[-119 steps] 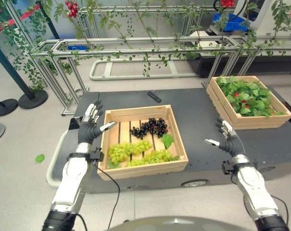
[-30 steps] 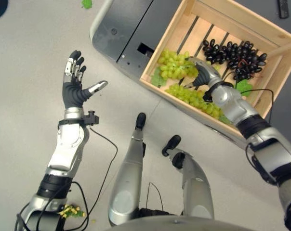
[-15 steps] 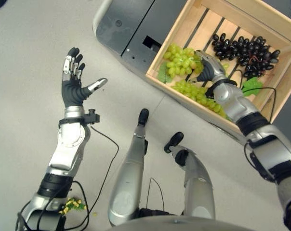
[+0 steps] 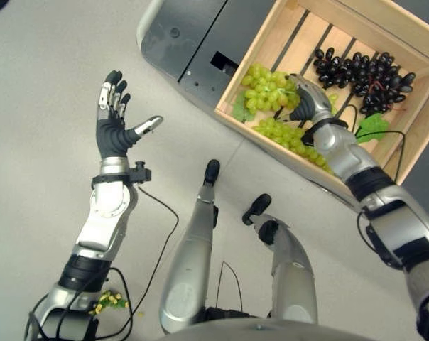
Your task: Pick up the fruits from the basket on one side to the basket on the other side
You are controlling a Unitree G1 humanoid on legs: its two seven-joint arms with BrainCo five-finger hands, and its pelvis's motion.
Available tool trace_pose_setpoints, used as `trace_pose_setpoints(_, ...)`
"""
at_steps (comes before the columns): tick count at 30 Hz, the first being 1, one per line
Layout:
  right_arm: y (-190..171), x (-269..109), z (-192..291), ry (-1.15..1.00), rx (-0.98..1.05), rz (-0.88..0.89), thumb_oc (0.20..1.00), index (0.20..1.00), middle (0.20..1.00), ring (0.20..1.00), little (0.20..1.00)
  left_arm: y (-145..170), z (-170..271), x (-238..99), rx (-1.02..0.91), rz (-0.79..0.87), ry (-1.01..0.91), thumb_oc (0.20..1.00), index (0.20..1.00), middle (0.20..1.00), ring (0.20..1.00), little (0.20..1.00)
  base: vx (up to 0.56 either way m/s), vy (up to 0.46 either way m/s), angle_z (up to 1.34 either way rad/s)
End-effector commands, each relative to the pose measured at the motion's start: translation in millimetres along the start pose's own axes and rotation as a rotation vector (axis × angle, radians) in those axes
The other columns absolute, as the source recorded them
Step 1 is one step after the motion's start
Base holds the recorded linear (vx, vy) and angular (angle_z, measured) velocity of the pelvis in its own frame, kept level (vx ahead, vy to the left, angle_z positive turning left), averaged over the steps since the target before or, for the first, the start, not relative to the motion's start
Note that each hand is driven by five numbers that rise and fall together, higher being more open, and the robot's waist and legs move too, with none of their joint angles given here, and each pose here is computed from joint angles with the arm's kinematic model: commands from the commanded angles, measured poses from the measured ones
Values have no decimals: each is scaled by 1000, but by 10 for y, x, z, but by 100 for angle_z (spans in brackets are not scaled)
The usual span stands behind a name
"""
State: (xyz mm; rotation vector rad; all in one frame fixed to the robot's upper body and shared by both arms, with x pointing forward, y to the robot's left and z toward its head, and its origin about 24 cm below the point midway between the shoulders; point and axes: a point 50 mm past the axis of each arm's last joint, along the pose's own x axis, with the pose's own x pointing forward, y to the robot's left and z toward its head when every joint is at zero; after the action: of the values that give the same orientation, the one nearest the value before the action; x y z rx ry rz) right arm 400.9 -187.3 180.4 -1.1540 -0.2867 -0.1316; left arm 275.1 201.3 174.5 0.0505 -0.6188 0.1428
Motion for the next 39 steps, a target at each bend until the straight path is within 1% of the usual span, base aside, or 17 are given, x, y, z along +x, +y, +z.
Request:
trace_pose_setpoints(1, -23, 76, 63, 18, 5, -42, 1000, 1000, 1000, 1000, 1000, -213, 335, 7, -83, -24, -190, 1000, 1000, 1000, 1000, 1000, 0, 0, 0)
trace_pose_setpoints(4, -14, 79, 57, 37, 27, -66, 1000, 1000, 1000, 1000, 1000, -231, 343, 15, -85, -18, -196, 1000, 1000, 1000, 1000, 1000, 0, 0, 0)
trace_pose_setpoints(5, 0, 78, 65, 45, 33, -78, 351, 351, 351, 351, 351, -247, 345, 12, -89, -18, -196, 1000, 1000, 1000, 1000, 1000, 0, 0, 0)
trace_pose_setpoints(6, 9, 77, 84, 39, 37, -82, 209, 209, 209, 209, 209, -252, 344, 15, -88, -18, -196, 1000, 1000, 1000, 1000, 1000, 0, 0, 0)
trace_pose_setpoints(7, 10, 76, 84, 40, 37, -82, 200, 200, 200, 200, 200, -252, 344, 15, -87, -18, -196, 1000, 1000, 1000, 1000, 1000, 23, 5, 5)
trace_pose_setpoints(22, 298, -80, 150, 11, 71, -31, 200, 200, 200, 200, 200, -272, 347, -2, -86, 1, -203, 1000, 1000, 1000, 1000, 1000, 7, 1, 2)
trace_pose_setpoints(26, 338, -95, 158, 13, 90, -10, 200, 200, 200, 200, 200, -272, 340, -4, -89, 8, -197, 1000, 1000, 1000, 1000, 1000, 0, 0, 0)
trace_pose_setpoints(29, 368, -99, 213, -4, 143, 32, 200, 200, 200, 200, 200, -271, 341, 3, -85, 1, -196, 1000, 1000, 1000, 1000, 1000, 0, 0, 0)
trace_pose_setpoints(30, 372, -98, 228, -7, 171, 42, 200, 200, 200, 200, 200, -268, 340, 7, -84, 0, -196, 1000, 1000, 1000, 1000, 1000, 0, 0, 0)
trace_pose_setpoints(34, 433, -104, 303, 11, 435, 149, 200, 200, 200, 200, 200, -253, 345, 43, -80, -22, -193, 1000, 1000, 1000, 1000, 1000, 0, 0, 0)
trace_pose_setpoints(35, 432, -104, 302, 11, 435, 149, 200, 200, 200, 200, 200, -253, 345, 43, -80, -22, -193, 1000, 1000, 1000, 1000, 1000, 0, 0, 0)
trace_pose_setpoints(36, 425, -111, 345, -1, 539, 172, 200, 200, 200, 200, 200, -249, 343, 54, -75, -30, -190, 1000, 1000, 1000, 1000, 1000, 0, 0, 0)
trace_pose_setpoints(37, 452, -153, 354, 0, 739, 233, 200, 200, 200, 200, 200, -232, 331, 65, -71, -46, -180, 1000, 1000, 1000, 1000, 1000, 0, 0, 0)
trace_pose_setpoints(39, 441, -186, 396, -28, 901, 284, 200, 200, 200, 200, 200, -223, 313, 62, -73, -68, -168, 1000, 1000, 1000, 1000, 1000, -14, -35, 3)
